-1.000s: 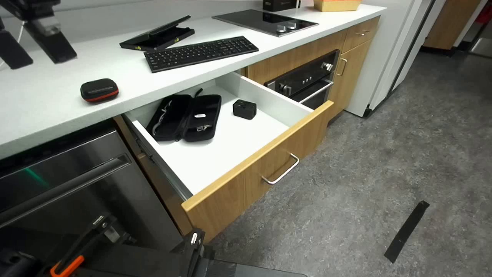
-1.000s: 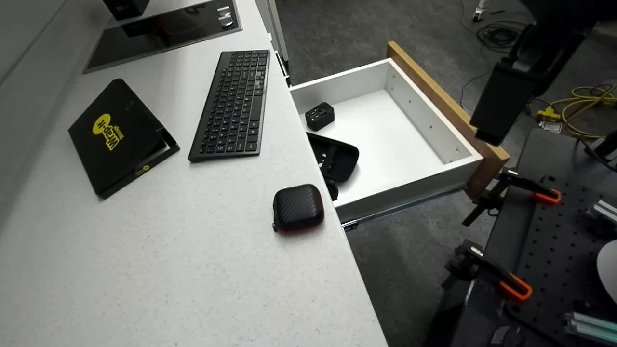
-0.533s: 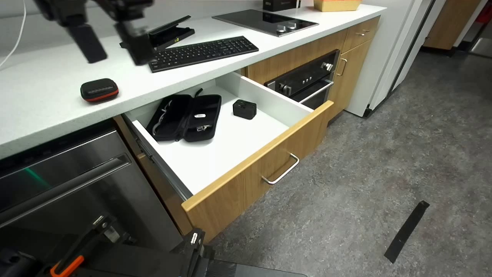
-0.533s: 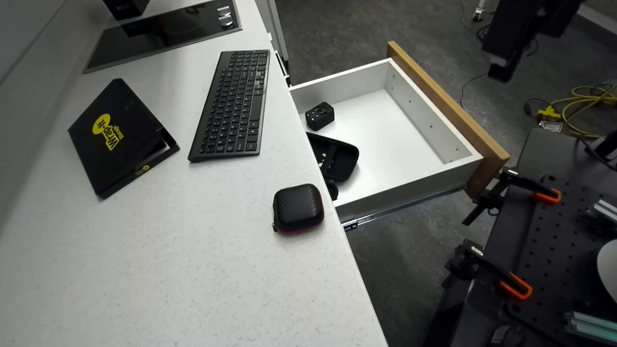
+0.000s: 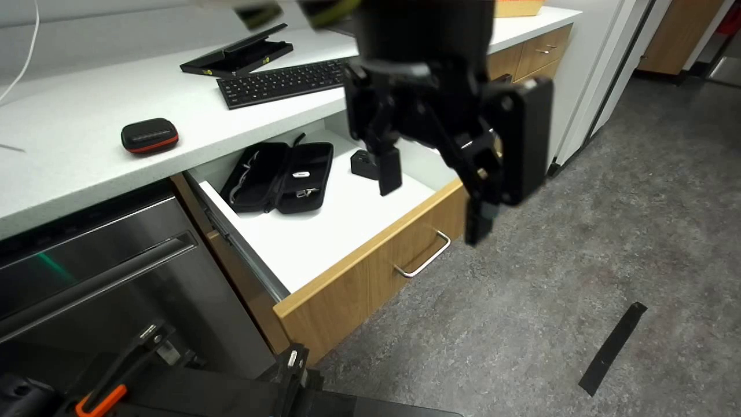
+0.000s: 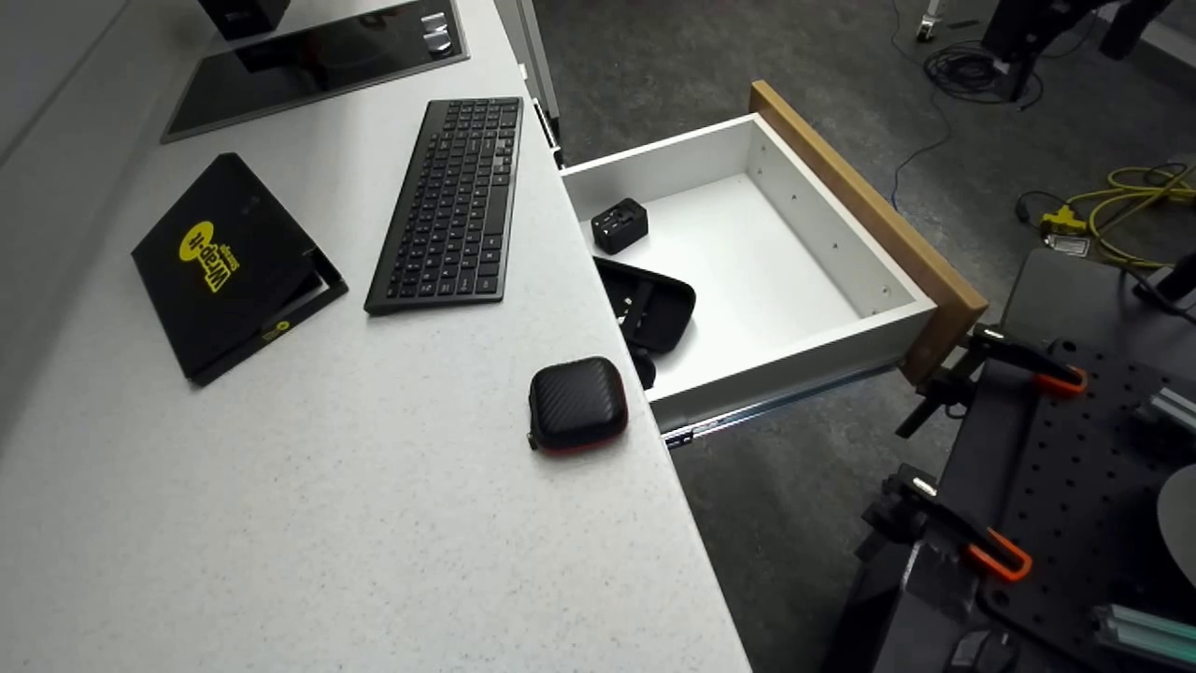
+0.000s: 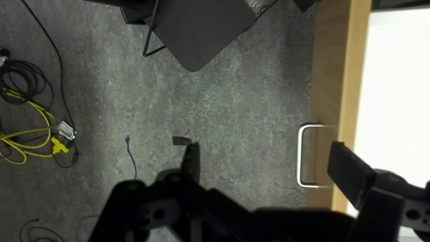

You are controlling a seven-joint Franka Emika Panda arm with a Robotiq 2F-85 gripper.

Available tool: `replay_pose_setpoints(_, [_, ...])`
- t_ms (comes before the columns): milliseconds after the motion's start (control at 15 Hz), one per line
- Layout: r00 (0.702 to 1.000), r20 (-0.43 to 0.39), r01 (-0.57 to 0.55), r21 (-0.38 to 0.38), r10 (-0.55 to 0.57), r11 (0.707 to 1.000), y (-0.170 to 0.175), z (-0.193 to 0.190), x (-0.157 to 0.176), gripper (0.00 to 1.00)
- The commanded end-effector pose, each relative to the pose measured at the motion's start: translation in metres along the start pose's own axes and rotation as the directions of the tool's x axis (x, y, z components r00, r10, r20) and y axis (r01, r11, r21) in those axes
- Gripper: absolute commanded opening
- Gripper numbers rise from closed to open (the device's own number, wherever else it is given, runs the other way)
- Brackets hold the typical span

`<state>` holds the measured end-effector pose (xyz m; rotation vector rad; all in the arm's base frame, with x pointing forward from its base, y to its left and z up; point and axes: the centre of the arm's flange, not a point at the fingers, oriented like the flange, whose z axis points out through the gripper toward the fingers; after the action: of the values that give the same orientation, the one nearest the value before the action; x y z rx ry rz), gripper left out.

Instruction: Close the open drawer

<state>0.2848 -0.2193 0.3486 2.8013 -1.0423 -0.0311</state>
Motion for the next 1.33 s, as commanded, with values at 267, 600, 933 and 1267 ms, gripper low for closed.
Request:
replay_pose_setpoints(267, [0.991,0.064,-0.114,-0.022,0.115,0.993,0.031,0.065,0.03,1.0])
replay_pose_setpoints(600, [0.992,0.061,-0.111,-0.02,0.112,0.994,0.03,0.063,0.03,1.0])
replay_pose_setpoints(933, [0.966,-0.025,-0.258,-0.017,0.257,0.966,0.025,0.091,0.078,1.0])
replay_pose_setpoints(1267, [0.906,-0.11,-0.409,0.019,0.409,0.912,0.021,0.133,0.131,1.0])
